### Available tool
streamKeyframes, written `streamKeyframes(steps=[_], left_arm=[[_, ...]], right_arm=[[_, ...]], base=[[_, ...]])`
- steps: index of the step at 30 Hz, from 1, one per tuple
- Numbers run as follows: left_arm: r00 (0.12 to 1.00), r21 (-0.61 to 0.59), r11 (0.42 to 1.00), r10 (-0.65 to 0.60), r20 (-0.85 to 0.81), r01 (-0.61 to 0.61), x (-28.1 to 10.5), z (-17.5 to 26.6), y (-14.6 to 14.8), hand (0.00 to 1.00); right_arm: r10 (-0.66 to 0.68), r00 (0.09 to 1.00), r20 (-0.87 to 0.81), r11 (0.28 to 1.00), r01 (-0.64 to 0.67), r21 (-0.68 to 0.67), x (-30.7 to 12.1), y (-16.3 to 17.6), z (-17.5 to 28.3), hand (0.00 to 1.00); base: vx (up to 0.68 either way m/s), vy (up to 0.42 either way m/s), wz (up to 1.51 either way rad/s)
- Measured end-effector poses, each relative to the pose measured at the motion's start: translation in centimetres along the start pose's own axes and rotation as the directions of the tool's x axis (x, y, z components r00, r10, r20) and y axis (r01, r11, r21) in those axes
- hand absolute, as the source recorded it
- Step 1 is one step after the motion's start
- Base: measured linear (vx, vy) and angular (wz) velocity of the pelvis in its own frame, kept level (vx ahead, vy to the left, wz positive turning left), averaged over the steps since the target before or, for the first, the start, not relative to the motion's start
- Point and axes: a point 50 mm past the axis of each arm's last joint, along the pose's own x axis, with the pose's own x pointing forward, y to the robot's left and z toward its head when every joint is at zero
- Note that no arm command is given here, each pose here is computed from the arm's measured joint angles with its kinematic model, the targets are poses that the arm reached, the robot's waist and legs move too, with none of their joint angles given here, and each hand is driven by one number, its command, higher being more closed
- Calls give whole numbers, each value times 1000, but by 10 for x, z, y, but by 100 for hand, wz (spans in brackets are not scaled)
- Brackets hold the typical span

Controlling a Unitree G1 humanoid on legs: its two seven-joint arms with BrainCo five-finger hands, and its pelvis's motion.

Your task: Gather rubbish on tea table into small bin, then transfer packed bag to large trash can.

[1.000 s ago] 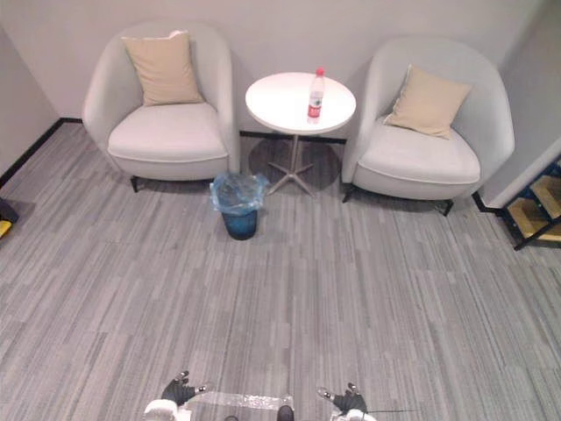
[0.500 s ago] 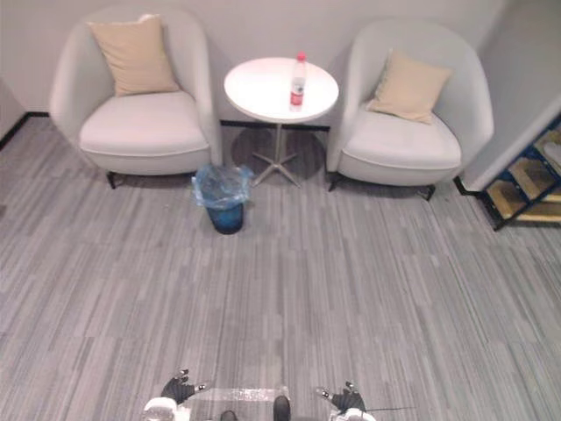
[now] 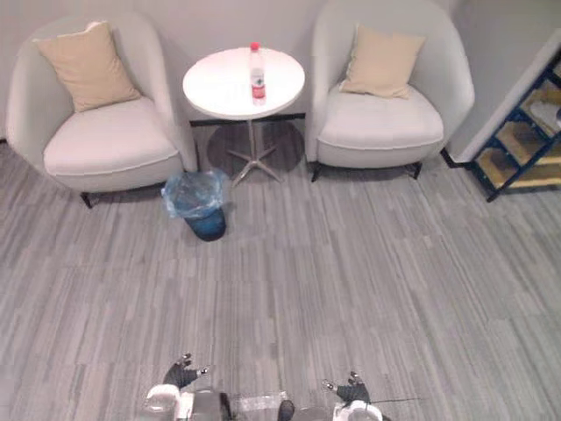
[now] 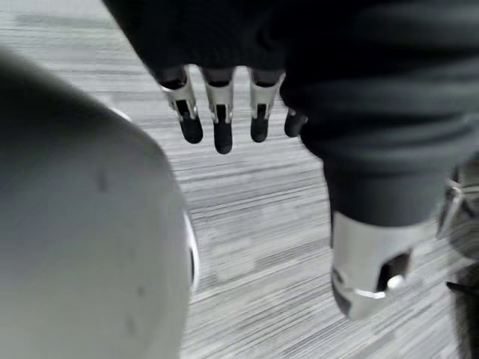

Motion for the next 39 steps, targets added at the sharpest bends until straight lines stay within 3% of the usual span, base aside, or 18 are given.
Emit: streamKeyframes(steps=[5, 9, 15, 23, 28, 39], left_arm=[[1000, -8, 1000, -8, 23, 8, 1, 8, -4, 0], [999, -7, 1000, 12, 43, -12, 3, 11, 7, 0], [1000, 69, 997, -29, 10, 28, 2, 4, 1, 0], [999, 67, 998, -17, -38, 20, -1, -10, 5, 0], [997, -28, 998, -64, -33, 63, -3, -5, -24, 0], [997, -78, 996, -43, 60, 48, 1, 17, -21, 0]], right_arm=[[0, 1000, 5, 1000, 0, -9, 1, 1, 3, 0], [51, 999, 5, 999, -51, 2, -1, 21, 3, 0], [67, 997, 43, 997, -66, -28, 0, 21, 11, 0], [91, 995, 50, 994, -88, -58, 0, 22, 13, 0], [55, 996, 68, 995, -49, -83, 3, 6, 19, 0], [52, 997, 51, 996, -48, -77, 1, 10, 11, 0]], base=[[309, 171, -48], [413, 206, -36], [408, 136, -3], [452, -139, 34], [391, -221, 20], [302, -4, 11]])
